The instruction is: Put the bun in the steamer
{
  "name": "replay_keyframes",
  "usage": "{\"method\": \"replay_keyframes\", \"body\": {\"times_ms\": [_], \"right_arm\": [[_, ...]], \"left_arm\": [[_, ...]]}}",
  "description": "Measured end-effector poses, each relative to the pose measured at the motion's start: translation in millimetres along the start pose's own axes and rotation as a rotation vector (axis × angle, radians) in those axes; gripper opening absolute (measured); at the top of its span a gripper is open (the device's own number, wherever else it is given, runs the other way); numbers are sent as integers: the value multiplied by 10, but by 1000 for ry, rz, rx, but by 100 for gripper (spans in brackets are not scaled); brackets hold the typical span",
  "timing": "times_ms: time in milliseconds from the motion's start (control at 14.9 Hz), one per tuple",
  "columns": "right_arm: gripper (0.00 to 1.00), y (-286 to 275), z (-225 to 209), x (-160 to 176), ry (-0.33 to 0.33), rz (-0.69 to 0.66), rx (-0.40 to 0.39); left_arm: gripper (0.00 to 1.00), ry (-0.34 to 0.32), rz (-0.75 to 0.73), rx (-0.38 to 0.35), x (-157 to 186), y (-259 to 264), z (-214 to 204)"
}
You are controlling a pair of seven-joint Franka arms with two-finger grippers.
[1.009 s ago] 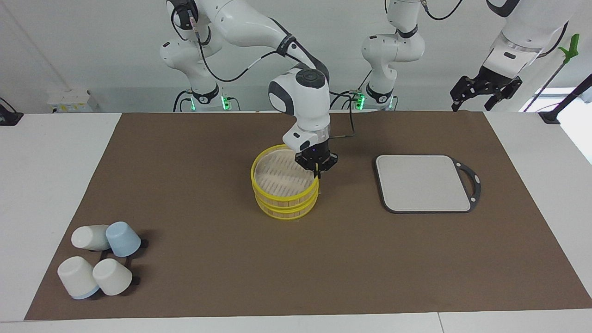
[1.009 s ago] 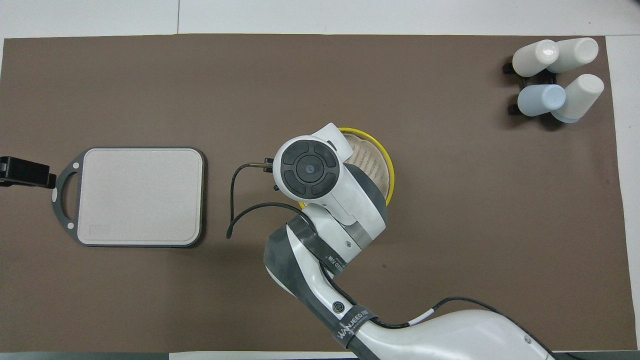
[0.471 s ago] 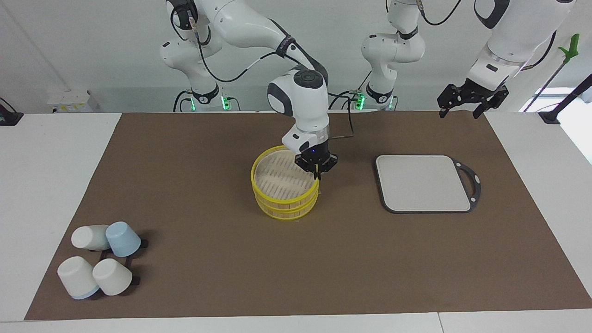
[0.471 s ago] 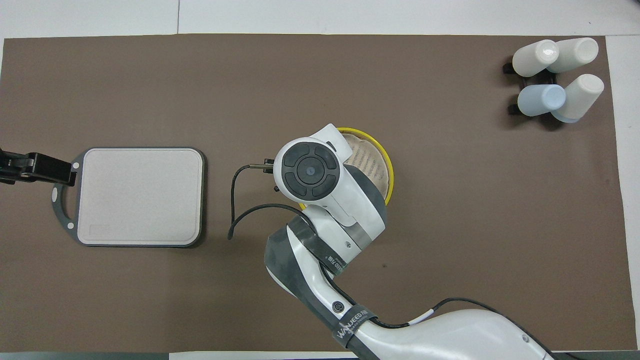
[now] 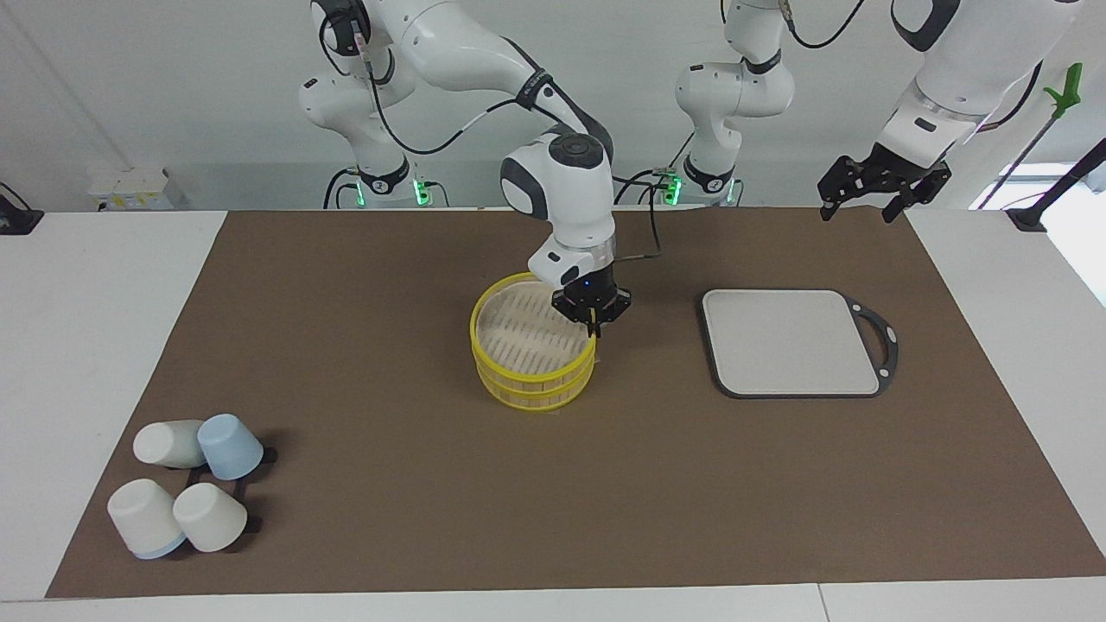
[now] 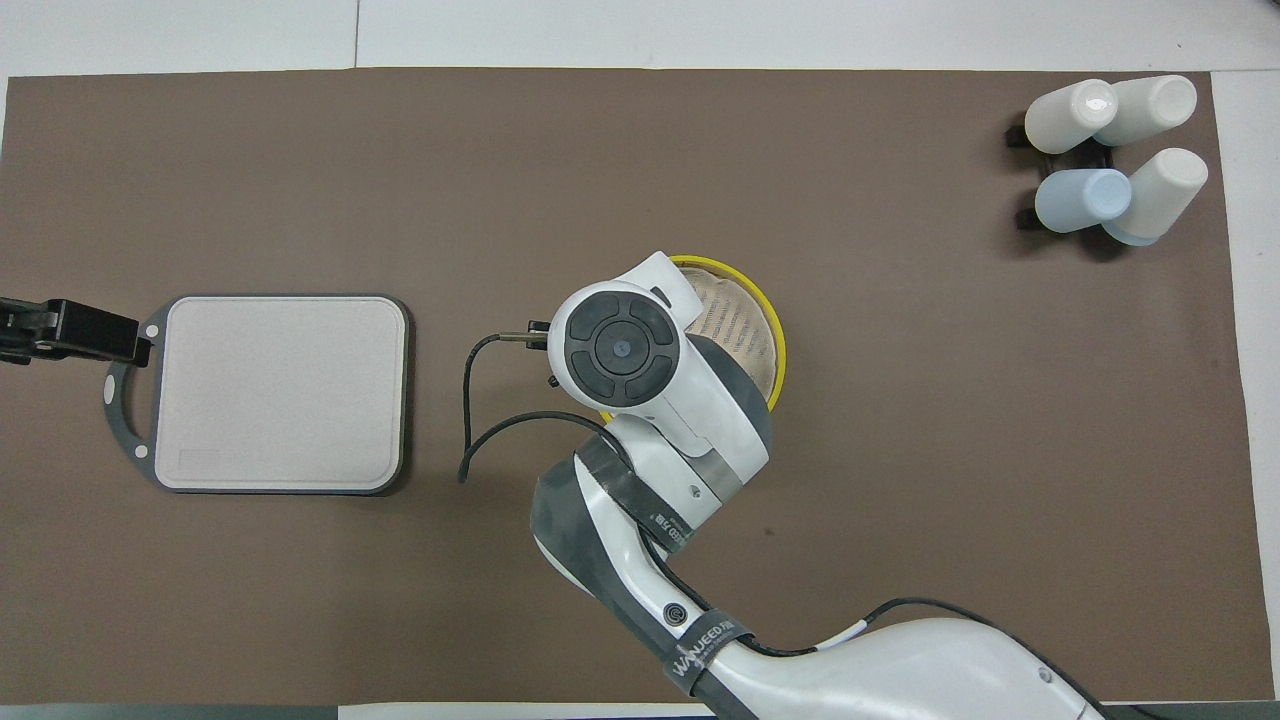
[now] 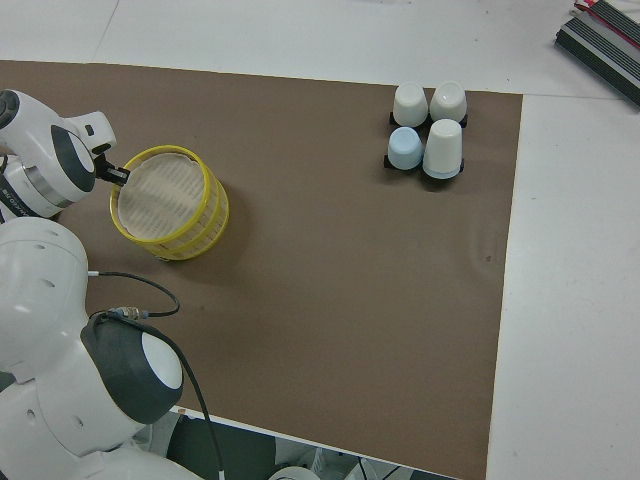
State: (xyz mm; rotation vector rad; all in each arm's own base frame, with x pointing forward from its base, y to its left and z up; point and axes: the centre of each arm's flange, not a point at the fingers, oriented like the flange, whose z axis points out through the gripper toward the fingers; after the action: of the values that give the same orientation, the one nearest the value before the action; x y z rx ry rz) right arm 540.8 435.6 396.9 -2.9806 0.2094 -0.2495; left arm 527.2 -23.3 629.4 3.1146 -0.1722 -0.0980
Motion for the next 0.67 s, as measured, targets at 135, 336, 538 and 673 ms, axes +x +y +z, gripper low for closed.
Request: {"method": "replay_keyframes", "body": {"times_ms": [135, 336, 538, 673], "right_arm": [[25, 37, 52, -5, -1, -9, -5], [58, 83, 87, -11, -18, -13, -26], [87, 168, -120, 117, -39, -9, -63], [100, 372, -378, 330, -37, -37, -73]], "left_arm": [[100, 0, 0, 0, -1, 0, -1], [100, 0, 0, -1, -1, 1, -2], [100, 0, 0, -1, -1, 1, -2], [100, 0, 0, -1, -1, 2, -2]]}}
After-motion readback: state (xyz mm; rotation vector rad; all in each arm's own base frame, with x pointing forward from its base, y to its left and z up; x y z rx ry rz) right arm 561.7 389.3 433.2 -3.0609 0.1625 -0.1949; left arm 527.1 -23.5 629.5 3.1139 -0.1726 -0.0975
